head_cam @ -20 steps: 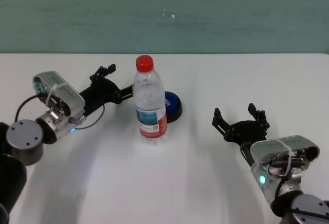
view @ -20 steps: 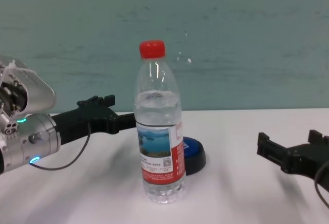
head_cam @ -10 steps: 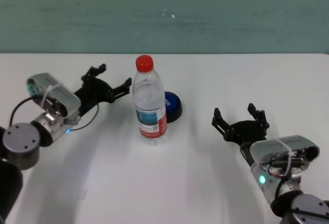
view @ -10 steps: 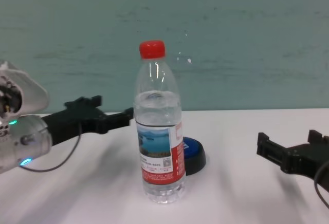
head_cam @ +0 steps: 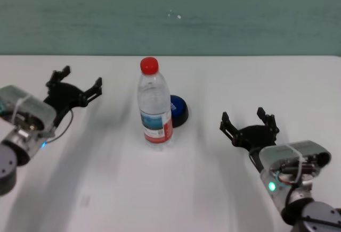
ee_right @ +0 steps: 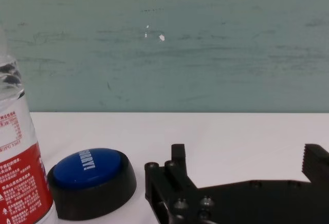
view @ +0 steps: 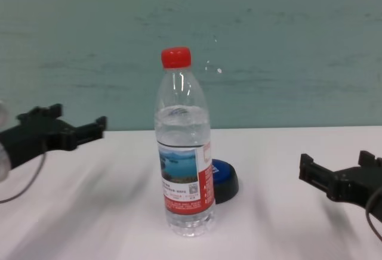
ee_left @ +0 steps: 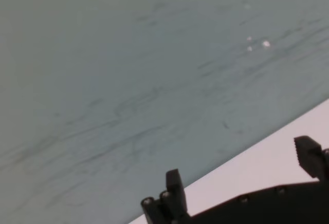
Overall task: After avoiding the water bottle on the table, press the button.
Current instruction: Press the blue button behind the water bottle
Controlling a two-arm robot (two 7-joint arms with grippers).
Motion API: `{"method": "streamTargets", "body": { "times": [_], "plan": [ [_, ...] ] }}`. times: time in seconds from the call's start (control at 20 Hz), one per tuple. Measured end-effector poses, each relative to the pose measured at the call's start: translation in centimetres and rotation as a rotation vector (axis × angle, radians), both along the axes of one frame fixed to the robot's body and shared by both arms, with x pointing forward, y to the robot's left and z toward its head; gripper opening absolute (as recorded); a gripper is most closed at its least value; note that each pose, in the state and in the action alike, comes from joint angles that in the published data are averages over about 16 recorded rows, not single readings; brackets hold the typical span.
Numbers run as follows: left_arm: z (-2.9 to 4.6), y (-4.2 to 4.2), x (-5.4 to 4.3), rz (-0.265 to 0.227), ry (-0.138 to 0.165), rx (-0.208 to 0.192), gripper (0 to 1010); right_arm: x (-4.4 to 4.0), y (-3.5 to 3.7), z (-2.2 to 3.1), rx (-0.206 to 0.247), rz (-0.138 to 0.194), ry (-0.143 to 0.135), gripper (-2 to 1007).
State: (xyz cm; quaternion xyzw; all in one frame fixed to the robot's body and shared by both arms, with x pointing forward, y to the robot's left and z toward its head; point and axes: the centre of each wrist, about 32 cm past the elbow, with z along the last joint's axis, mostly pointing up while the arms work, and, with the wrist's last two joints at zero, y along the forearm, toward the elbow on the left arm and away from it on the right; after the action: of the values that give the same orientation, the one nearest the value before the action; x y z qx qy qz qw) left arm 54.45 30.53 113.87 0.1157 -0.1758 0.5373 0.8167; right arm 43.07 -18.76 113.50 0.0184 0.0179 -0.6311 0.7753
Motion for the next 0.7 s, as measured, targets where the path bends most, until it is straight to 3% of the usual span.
{"method": "streamTargets", "body": {
  "times": [0.35,0.7],
  "plan": [
    [1.01,0.26,-4.25,0.05,-0.014,0.008,1000,0.0,0.0,0.0,0.0,0.0,0.0,1004],
    [1.48,-0.96,-8.46,0.011,-0.005,-0.001,1000,0.0,0.0,0.0,0.0,0.0,0.0,1004]
  ]
}}
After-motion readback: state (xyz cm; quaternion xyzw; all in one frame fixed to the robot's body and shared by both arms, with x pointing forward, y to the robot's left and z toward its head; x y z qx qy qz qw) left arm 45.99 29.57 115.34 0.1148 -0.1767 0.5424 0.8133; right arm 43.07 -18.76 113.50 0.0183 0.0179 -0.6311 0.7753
